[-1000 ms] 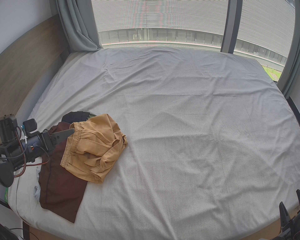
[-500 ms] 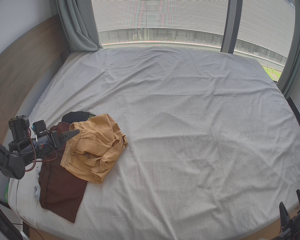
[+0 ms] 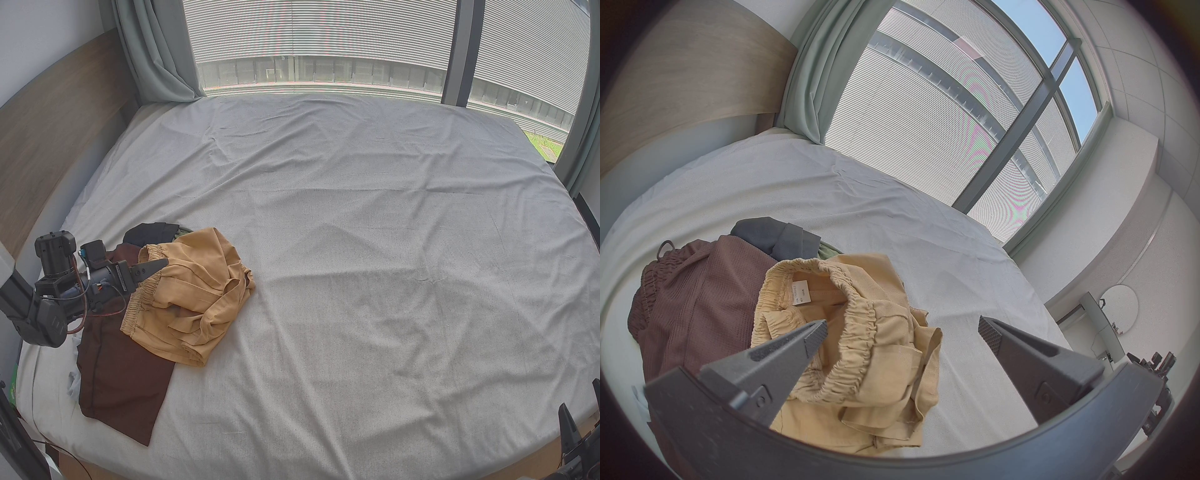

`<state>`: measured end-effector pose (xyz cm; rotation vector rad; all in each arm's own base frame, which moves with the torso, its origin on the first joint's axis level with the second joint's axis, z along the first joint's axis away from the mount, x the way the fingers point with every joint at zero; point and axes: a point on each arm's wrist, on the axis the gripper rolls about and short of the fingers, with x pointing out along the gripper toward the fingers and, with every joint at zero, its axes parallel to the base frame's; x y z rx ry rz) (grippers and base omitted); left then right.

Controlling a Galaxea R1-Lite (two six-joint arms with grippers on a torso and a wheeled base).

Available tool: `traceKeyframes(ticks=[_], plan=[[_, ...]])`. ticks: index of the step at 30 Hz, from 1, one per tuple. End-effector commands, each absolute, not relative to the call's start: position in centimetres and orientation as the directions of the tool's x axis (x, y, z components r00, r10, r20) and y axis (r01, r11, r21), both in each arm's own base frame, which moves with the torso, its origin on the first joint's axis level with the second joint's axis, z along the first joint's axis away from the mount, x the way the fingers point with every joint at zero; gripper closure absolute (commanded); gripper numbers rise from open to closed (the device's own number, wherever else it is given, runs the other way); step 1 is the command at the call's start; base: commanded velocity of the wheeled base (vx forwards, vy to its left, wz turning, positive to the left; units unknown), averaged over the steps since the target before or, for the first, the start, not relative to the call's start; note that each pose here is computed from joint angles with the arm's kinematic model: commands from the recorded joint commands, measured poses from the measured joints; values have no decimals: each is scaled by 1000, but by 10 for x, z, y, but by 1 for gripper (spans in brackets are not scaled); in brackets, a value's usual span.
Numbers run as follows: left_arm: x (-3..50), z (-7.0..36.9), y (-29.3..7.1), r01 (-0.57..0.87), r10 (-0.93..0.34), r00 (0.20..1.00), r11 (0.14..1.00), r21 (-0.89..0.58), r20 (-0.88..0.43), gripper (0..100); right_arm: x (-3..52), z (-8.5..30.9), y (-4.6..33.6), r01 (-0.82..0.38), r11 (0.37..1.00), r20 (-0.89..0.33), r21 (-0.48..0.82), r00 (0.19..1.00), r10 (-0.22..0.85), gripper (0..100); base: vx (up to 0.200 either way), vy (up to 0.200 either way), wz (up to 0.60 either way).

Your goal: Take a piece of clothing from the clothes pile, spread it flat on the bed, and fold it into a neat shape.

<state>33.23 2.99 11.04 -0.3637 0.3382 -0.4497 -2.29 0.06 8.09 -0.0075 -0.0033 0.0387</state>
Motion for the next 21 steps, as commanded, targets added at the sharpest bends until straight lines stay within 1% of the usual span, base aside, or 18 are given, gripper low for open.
traceKeyframes(ticks=[1, 12, 21], plan=[[344, 103, 32, 354, -476, 846, 838, -416, -241, 0, -23, 76, 1, -40, 999, 5, -8, 999, 40, 0, 0, 0, 0], [347, 95, 28, 376, -508, 824, 821, -430, -249, 0, -23, 76, 1, -40, 999, 5, -8, 999, 40, 0, 0, 0, 0], [354, 87, 21, 410, -533, 815, 808, -423, -229, 0, -23, 76, 1, -40, 999, 3, -8, 999, 40, 0, 0, 0, 0]])
